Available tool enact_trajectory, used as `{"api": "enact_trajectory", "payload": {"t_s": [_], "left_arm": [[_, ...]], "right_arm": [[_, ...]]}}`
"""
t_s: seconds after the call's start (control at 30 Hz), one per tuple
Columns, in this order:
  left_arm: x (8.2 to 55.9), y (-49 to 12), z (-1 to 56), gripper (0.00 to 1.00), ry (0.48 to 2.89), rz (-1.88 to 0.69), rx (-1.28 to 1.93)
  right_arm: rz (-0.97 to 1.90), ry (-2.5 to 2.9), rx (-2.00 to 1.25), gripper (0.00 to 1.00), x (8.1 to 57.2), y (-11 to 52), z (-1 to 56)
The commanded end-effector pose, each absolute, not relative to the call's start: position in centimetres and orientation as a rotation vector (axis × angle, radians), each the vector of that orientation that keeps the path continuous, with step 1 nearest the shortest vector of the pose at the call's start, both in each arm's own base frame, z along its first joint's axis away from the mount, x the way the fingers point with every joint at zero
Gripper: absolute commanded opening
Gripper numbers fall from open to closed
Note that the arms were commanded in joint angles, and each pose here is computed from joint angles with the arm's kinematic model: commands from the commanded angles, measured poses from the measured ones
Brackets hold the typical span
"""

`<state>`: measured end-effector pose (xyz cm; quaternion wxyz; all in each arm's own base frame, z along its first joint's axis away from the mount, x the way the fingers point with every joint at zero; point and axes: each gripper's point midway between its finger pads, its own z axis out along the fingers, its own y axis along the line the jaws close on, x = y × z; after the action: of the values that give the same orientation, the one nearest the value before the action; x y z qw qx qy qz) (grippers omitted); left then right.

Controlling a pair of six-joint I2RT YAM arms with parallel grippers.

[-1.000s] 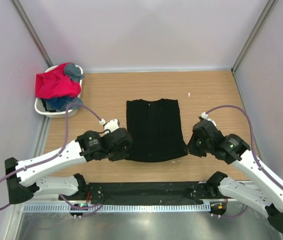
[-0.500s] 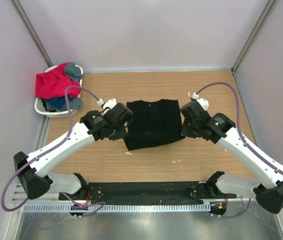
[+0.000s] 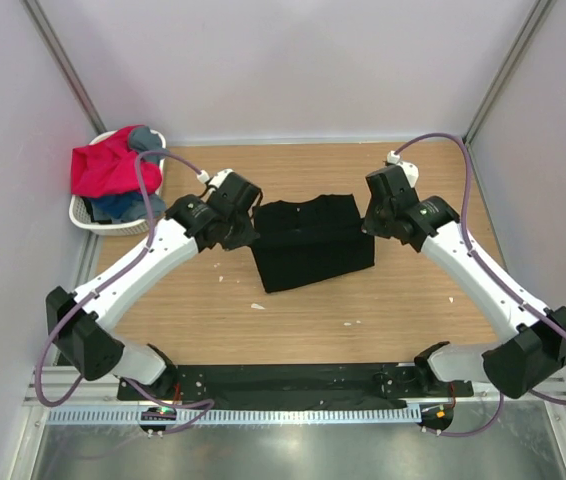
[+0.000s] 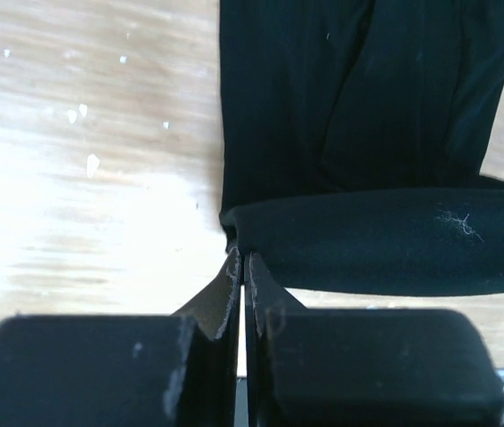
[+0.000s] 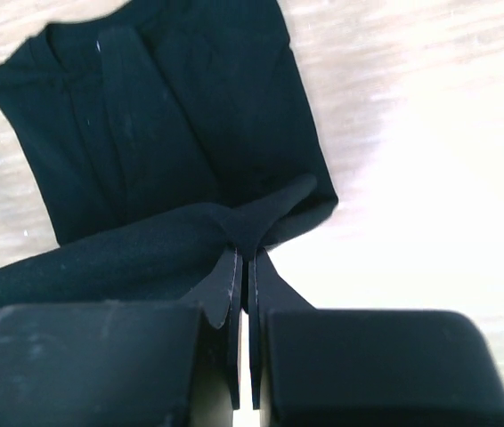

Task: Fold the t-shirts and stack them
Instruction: Fold the tshirt

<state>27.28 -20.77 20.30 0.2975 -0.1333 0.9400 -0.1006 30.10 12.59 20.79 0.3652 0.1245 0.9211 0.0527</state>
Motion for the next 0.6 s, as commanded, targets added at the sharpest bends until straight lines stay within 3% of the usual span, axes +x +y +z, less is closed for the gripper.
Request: {"api": "enact_trajectory", "payload": {"t_s": [0.0,0.57], "left_arm": [[30.0,-20.2,21.4,0.00,2.441,-0.266,-0.335],[39.6,-20.6,15.8,0.00,2.447,-0.250,-0.411]], "right_arm": [[0.142,2.269,0.299,0.01,33.3,12.2,23.0],[0.103,2.274,0.227,0.01,45.9,12.3,18.3]]}}
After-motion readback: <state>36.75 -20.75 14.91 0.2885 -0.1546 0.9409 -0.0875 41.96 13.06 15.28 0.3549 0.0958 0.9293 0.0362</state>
